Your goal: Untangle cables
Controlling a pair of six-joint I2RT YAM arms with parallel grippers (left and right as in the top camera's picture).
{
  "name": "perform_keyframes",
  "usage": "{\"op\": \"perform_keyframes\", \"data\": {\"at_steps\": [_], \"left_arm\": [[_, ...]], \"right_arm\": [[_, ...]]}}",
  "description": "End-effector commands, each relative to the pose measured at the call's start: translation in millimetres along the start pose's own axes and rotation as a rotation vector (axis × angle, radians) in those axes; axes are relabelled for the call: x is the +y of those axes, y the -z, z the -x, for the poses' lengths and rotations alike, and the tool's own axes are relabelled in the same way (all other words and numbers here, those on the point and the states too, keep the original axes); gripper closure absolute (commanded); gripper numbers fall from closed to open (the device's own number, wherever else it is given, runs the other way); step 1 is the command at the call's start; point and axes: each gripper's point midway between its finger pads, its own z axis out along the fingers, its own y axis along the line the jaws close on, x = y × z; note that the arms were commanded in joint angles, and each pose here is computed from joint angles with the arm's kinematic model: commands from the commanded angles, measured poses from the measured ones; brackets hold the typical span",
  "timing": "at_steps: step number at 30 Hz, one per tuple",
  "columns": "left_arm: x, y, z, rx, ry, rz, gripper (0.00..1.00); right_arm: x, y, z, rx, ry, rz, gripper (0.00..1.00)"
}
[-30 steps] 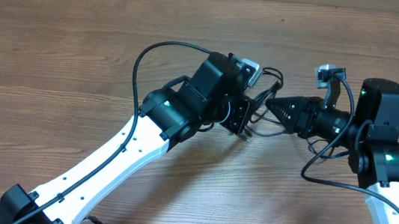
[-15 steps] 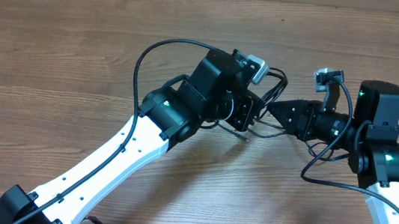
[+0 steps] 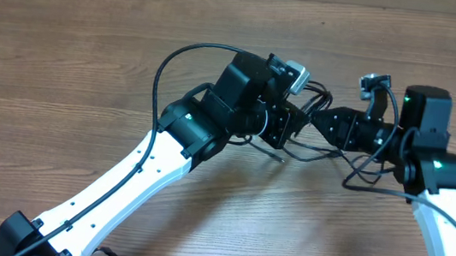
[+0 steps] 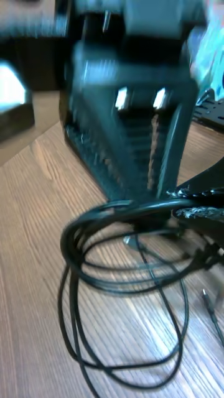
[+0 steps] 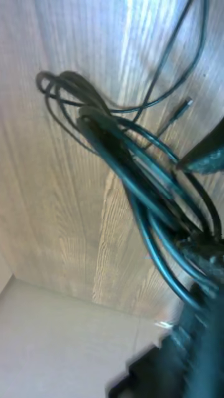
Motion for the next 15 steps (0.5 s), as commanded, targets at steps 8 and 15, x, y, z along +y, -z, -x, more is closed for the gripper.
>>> {"op": "perform_keyframes", "data": {"at_steps": [8,15], "left_arm": [[-26.3,10.4,10.1,-0.026,-0.037,-0.095,0.96],[-31.8,10.8,10.5,-0.025,-0.032,-0.124,0.96]], "right_arm": [[-12.6,-10.4,2.4,0.014,-0.021,-0.026,0.73],[-10.8,-10.6,8.8,-0.009,0.001,-0.019,0.77]]}}
